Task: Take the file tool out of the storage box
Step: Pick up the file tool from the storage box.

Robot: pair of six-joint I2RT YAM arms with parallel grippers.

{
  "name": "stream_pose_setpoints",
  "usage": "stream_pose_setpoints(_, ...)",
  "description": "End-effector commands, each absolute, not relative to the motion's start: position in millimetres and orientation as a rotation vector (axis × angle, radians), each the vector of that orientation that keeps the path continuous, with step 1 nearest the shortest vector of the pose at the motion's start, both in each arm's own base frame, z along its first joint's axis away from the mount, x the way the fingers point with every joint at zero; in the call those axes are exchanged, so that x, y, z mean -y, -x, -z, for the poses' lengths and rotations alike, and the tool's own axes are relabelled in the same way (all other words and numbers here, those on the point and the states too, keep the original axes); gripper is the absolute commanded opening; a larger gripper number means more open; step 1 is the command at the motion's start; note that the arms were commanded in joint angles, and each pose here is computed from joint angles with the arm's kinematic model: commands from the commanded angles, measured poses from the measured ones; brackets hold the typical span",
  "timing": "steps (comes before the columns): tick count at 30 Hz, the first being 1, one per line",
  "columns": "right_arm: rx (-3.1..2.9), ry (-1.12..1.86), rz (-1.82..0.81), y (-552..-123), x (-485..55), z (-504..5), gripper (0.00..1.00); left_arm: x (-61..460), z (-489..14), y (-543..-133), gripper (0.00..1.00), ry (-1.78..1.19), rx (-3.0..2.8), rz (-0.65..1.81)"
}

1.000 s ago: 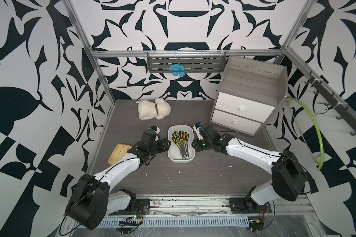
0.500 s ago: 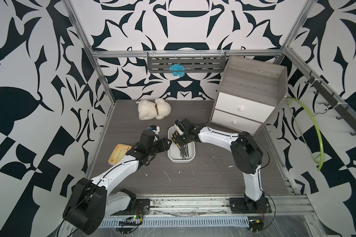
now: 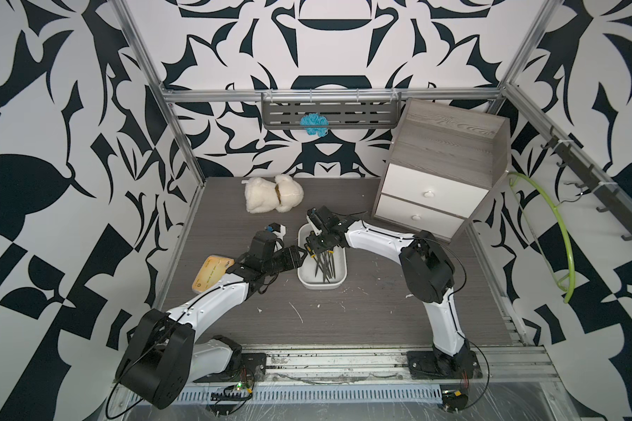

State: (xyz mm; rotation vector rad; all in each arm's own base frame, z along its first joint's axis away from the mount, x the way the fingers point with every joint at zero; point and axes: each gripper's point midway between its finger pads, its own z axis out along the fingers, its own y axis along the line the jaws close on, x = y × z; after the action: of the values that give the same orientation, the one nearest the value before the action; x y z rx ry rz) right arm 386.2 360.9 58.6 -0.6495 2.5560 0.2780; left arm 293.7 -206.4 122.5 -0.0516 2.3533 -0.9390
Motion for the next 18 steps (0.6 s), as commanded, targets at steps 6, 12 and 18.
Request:
stream_pose_setpoints(6, -2.455, 0.664, -0.26, -404.0, -371.7, -79.5, 0.27, 209.7, -119.9, -291.1, 0.58, 0.042, -2.363, 0.959)
stream_pose_setpoints(12, -2.464, 0.676, -0.234, -407.1, -372.3, -69.1, 0.29, 210.6, -118.9, -291.1, 0.58, 0.04, -2.369, 0.963)
stream_pose_setpoints(18, -2.498, 0.676, -0.237, -404.3, -372.6, -55.2, 0.32, 211.0, -117.0, -291.2, 0.58, 0.04, -2.375, 0.963)
